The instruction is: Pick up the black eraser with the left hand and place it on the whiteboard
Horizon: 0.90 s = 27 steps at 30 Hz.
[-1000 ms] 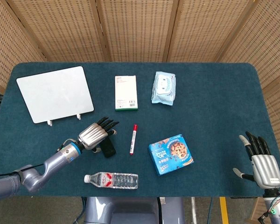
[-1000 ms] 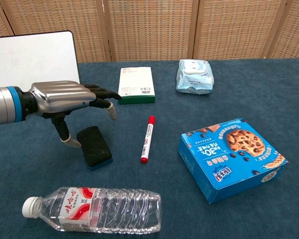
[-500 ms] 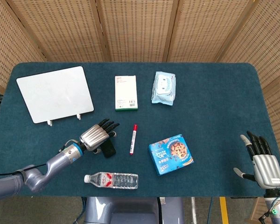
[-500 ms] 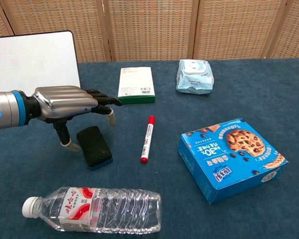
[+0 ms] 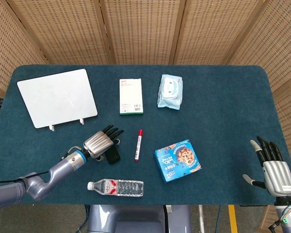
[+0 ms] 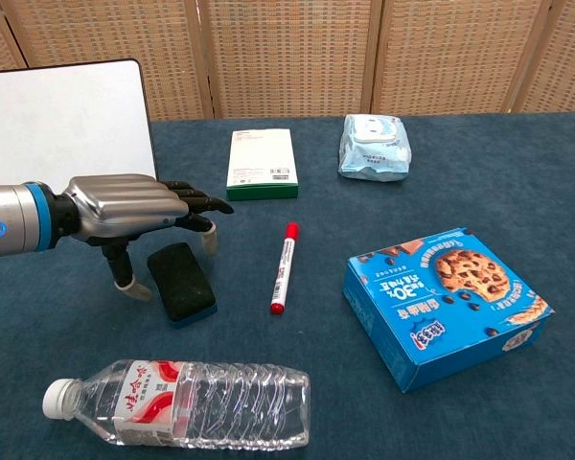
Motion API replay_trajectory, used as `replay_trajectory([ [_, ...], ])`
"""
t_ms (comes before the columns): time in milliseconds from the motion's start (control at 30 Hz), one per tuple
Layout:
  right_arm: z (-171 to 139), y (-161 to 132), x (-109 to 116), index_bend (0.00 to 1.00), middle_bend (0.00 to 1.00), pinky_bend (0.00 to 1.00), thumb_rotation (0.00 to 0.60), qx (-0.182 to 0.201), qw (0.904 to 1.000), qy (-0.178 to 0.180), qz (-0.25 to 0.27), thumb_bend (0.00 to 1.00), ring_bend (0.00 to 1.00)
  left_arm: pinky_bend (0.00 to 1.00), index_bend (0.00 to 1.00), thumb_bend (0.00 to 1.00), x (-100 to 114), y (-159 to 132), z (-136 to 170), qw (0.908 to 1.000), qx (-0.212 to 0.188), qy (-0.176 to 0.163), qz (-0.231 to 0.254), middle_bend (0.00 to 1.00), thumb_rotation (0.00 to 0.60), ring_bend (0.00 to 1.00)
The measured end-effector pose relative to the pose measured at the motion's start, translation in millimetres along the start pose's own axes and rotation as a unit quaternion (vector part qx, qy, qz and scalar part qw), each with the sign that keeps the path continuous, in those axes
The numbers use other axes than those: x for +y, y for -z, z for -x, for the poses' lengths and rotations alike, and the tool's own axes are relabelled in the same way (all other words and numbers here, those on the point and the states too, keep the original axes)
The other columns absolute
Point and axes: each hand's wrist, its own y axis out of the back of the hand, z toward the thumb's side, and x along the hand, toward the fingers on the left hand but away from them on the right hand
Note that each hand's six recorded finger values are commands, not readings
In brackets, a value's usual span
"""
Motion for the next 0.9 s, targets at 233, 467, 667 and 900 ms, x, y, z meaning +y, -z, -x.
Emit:
replay_trajectory([
  [233,-0.8,-1.5,0.9,0.03,0.00,0.00,0.600,0.003,1.0000,0.002,0.000,0.05,0.00,0.00,0.31,0.22,-3.3,-1.3,-1.9,1.0000,0.002,0.001,-0.005,0.00,0.600,0.00],
  [467,-0.9,-1.2,0.9,0.03,0.00,0.00,0.600,0.003,1.0000,0.002,0.000,0.05,0.00,0.00,0.35,0.24,-5.2,-1.0,-3.0,1.0000,0.005,0.003,-0.007,0.00,0.600,0.00],
  [667,-1.2,-2.0,1.0,0.03,0.00,0.00,0.600,0.005,1.0000,0.003,0.001,0.05,0.00,0.00,0.39,0.25,-6.9,0.8,-2.8,0.9999,0.009,0.007,-0.009,0.00,0.600,0.00],
  [900,-1.6,-2.2,1.6,0.03,0.00,0.00,0.600,0.006,1.0000,0.004,0.002,0.05,0.00,0.00,0.43,0.28,-8.9,2.8,-3.0,0.9998,0.015,0.011,-0.006,0.00,0.600,0.00],
])
